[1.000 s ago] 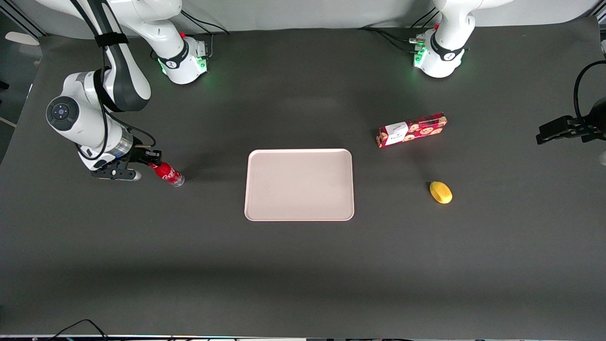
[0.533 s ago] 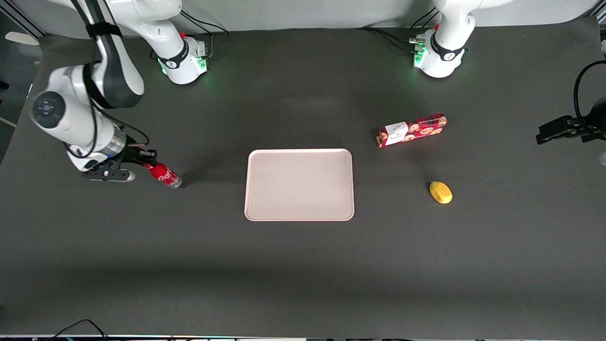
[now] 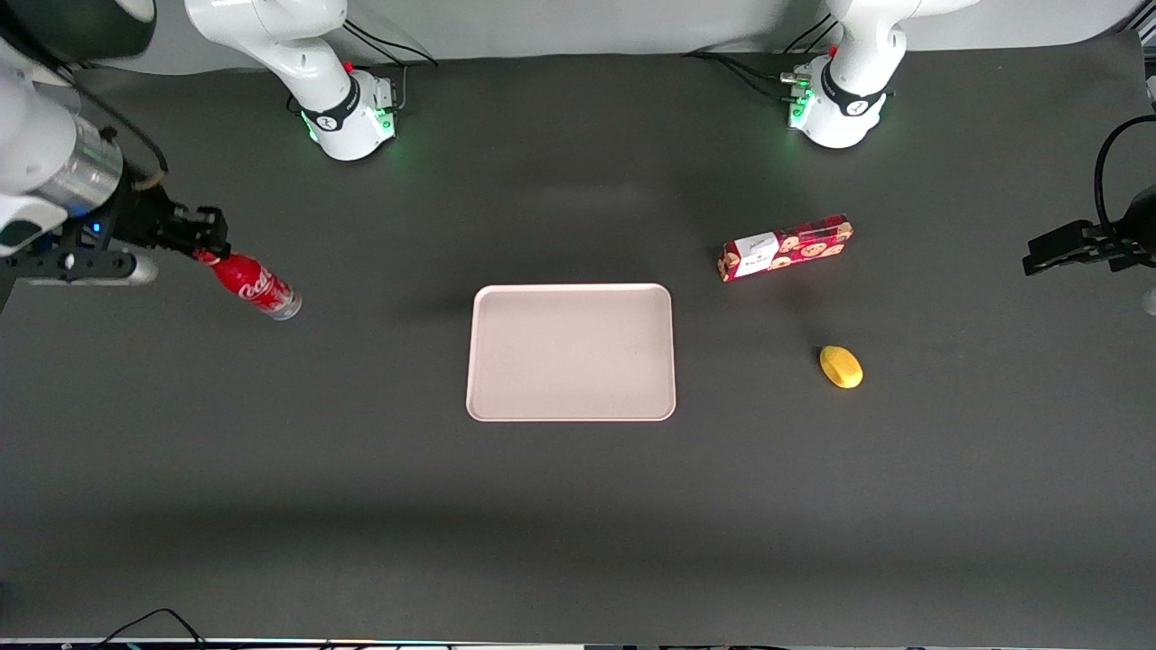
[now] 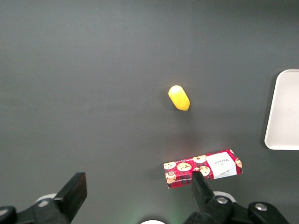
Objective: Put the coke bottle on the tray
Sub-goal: 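Lift the bottle and carry it toward the pink tray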
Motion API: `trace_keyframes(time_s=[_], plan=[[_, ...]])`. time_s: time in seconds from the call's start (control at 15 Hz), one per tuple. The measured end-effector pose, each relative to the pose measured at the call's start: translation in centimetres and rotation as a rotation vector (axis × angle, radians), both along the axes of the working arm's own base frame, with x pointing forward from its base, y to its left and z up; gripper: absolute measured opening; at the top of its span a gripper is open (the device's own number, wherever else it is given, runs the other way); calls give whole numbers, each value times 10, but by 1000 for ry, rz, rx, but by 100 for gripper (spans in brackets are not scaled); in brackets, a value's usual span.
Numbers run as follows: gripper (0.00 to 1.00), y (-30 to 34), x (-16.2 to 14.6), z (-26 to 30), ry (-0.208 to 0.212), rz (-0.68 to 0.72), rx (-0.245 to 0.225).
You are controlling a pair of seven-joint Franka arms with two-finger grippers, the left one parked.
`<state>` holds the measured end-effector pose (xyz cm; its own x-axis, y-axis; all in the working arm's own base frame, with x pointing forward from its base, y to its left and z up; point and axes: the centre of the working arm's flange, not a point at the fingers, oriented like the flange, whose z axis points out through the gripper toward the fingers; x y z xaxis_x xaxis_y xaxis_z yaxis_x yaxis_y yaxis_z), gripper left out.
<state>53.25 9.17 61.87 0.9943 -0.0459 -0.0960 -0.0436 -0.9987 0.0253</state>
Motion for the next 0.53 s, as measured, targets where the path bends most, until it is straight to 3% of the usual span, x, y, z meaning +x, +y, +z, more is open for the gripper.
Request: trace_keyframes(time_s=[0.2, 0.53], plan=[[31, 66, -7, 34, 14, -44, -7], [31, 182, -5, -11, 92, -192, -11]])
